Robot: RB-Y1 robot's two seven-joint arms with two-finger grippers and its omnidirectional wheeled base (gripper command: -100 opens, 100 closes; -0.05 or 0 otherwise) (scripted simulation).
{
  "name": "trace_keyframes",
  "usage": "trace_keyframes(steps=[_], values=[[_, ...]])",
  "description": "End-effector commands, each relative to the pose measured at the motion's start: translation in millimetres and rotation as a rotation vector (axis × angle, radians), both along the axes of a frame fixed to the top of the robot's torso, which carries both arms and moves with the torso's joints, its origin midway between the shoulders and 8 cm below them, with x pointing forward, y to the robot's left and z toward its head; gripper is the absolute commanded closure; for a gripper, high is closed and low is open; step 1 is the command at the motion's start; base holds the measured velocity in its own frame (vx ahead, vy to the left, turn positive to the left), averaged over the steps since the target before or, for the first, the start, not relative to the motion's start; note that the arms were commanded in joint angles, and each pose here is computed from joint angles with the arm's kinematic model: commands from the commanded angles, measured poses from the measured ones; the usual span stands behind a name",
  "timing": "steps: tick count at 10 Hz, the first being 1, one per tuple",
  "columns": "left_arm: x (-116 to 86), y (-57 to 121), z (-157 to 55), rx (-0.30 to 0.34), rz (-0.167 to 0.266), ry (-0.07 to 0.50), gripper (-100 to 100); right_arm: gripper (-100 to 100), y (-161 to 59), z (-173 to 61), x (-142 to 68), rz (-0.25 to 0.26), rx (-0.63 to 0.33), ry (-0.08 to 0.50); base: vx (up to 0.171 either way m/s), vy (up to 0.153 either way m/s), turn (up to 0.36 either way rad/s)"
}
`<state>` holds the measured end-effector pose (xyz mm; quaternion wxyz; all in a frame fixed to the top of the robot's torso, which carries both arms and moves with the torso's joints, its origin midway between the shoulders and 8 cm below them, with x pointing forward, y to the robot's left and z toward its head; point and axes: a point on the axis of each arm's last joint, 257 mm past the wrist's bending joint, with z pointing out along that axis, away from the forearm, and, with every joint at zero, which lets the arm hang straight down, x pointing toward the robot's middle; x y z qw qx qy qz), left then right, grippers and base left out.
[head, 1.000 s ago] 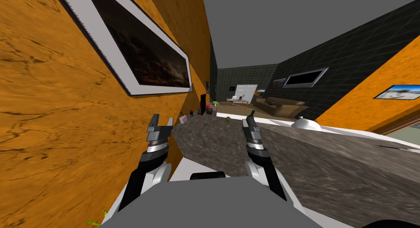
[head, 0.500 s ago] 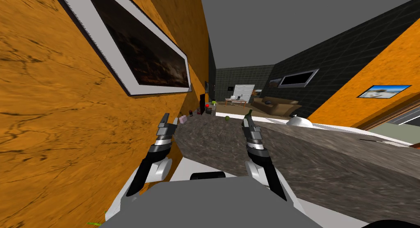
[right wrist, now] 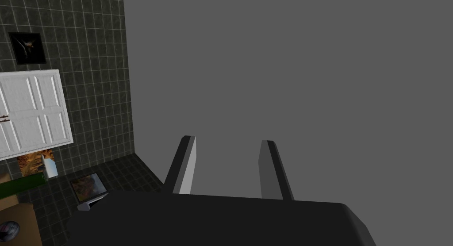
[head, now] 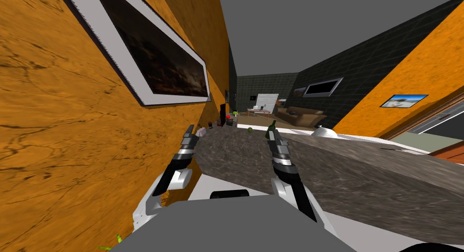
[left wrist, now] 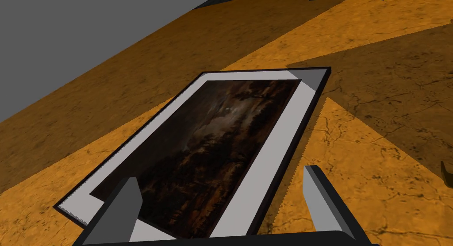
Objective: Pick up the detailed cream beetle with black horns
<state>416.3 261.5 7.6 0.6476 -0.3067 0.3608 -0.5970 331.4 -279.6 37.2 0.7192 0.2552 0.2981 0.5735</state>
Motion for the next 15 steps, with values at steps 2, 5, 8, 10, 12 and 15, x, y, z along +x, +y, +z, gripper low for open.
trace_keyframes(steps=[2,5,8,10,12,15], values=[[22,3.3,-12,0.01,0.004,0.061,-100,0,0,0,0,0.0,0.0,0.0,-0.03,0.027,-0.07],[41,7.4,-24,0.013,0.012,0.117,-100,0,0,0,0,0.0,0.0,0.0,-0.029,0.025,-0.045],[74,16.8,-43,0.015,0.028,0.202,-100,0,0,0,0,0.0,0.0,0.0,-0.032,0.029,-0.07],[92,21.7,-54,0.012,0.037,0.251,-100,0,0,0,0,0.0,0.0,0.0,-0.027,0.027,-0.057],[107,27.4,-64,0.008,0.049,0.299,-100,0,0,0,0,0.0,0.0,0.0,-0.025,0.026,-0.065],[128,31.3,-76,-0.001,0.058,0.363,-100,0,0,0,0,0.0,0.0,0.0,-0.017,0.015,-0.041]])
